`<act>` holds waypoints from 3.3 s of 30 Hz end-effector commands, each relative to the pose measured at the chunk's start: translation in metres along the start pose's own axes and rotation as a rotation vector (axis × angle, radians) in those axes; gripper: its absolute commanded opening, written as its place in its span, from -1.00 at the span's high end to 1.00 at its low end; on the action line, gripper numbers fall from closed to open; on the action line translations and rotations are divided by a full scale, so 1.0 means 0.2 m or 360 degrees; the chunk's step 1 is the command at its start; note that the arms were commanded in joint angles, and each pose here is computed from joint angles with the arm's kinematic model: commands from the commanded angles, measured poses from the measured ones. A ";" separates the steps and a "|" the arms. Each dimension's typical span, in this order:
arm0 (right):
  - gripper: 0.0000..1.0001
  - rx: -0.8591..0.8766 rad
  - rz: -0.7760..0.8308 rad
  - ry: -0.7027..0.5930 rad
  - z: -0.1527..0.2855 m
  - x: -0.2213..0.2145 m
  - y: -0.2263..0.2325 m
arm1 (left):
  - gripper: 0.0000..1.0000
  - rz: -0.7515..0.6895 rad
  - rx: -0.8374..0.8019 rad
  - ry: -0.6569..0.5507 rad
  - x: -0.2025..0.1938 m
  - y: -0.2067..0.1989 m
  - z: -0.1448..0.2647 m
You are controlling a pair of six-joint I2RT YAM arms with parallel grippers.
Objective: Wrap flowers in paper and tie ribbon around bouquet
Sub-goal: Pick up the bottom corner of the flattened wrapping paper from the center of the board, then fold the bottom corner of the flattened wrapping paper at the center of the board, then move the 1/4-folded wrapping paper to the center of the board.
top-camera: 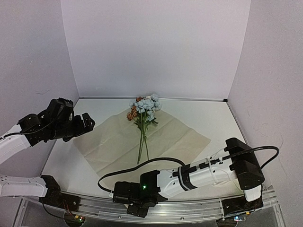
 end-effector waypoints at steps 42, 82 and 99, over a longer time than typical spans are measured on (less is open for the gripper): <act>1.00 0.0047 -0.0442 -0.0046 0.14 0.52 -1.17 | -0.95 -0.0141 -0.0050 0.0088 -0.05 -0.13 -0.30; -0.97 0.0251 -0.1430 -0.0196 0.40 0.13 -1.36 | -0.14 -0.0158 0.0048 0.0650 -0.51 -0.18 -1.01; -0.33 0.0575 -0.1872 -0.0023 0.01 0.02 -1.20 | -0.11 -0.0121 0.0038 0.0664 -0.53 -0.17 -0.99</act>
Point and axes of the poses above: each gripper's point midway between its finger pads, its own z axis back along the fingers, its own y axis along the line the jaws close on, x = y × z, the point moved 4 cm from there along z, back along the fingers, and after that the axes turned 12 degrees about -z, right-handed, at the moved point
